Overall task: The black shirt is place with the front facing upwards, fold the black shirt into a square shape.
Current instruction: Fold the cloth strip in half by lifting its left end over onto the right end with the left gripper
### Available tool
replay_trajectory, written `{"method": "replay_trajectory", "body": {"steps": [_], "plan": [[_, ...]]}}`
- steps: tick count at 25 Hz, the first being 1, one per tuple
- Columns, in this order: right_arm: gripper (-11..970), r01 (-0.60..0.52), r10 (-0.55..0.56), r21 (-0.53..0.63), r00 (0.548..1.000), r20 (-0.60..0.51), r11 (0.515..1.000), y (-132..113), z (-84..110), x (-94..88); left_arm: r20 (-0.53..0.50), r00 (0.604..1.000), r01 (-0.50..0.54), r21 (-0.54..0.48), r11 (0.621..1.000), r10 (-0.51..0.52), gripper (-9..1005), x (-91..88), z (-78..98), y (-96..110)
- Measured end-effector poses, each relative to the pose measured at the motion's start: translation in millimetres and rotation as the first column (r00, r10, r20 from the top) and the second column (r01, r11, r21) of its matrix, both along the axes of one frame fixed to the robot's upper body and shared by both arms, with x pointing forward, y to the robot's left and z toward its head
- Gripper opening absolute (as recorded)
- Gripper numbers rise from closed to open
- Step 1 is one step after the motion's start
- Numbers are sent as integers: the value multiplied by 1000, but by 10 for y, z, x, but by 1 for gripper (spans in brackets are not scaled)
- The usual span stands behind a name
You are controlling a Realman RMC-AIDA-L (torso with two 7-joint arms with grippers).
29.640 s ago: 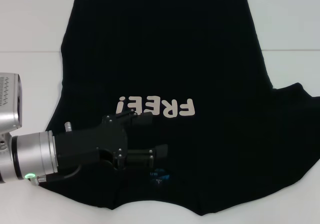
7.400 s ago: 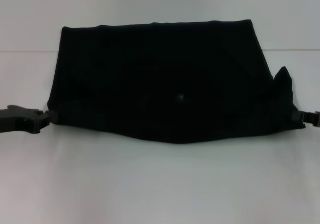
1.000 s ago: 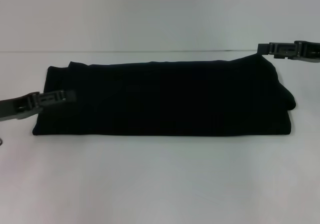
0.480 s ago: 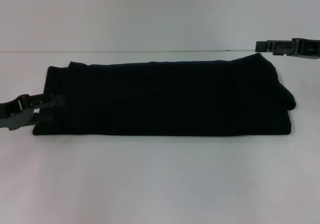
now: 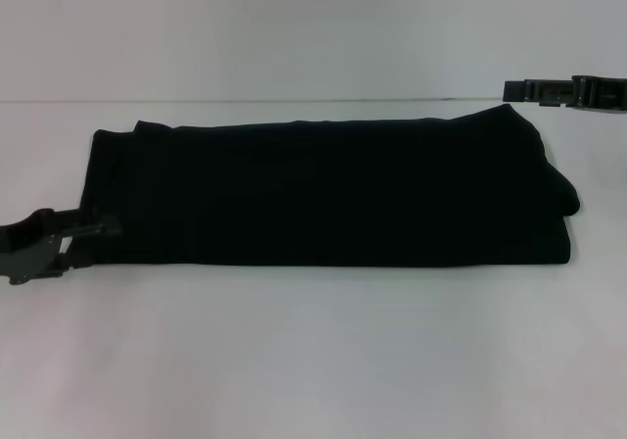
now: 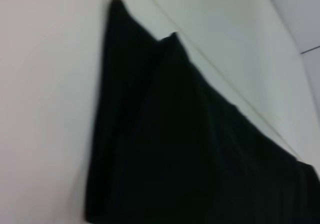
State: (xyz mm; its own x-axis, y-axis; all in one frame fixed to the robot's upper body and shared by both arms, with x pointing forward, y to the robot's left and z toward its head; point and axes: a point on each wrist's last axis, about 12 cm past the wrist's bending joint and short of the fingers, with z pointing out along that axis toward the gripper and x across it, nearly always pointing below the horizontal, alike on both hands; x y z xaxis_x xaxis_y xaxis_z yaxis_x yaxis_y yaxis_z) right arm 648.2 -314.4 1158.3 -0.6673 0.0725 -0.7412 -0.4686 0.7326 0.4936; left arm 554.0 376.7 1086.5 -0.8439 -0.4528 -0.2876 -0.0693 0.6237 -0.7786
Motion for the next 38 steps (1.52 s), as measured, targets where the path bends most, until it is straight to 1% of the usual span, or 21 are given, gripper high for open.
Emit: {"method": "replay_trajectory", "body": {"steps": [5,9,19,26,38], "plan": [[911,-2,2,-4,1000,6,1000,5,6,8,-27,999,-24,25,999,25,797,-8,-40,34],[911,-4,4,-5,1000,10,1000,15,17,18,-52,998,-17,50,999,20,797,-15,-66,39],[910,4,-4,7,1000,9,1000,14,26,23,-83,996,-25,87,996,33,798,46,-137,19],[910,4,-4,14,1000,12,1000,28,41,33,-74,996,-31,114,993,40,798,110,-120,17],[910,6,-7,16,1000,19,1000,57,58,58,-73,996,-34,158,987,46,798,147,-129,30]]}}
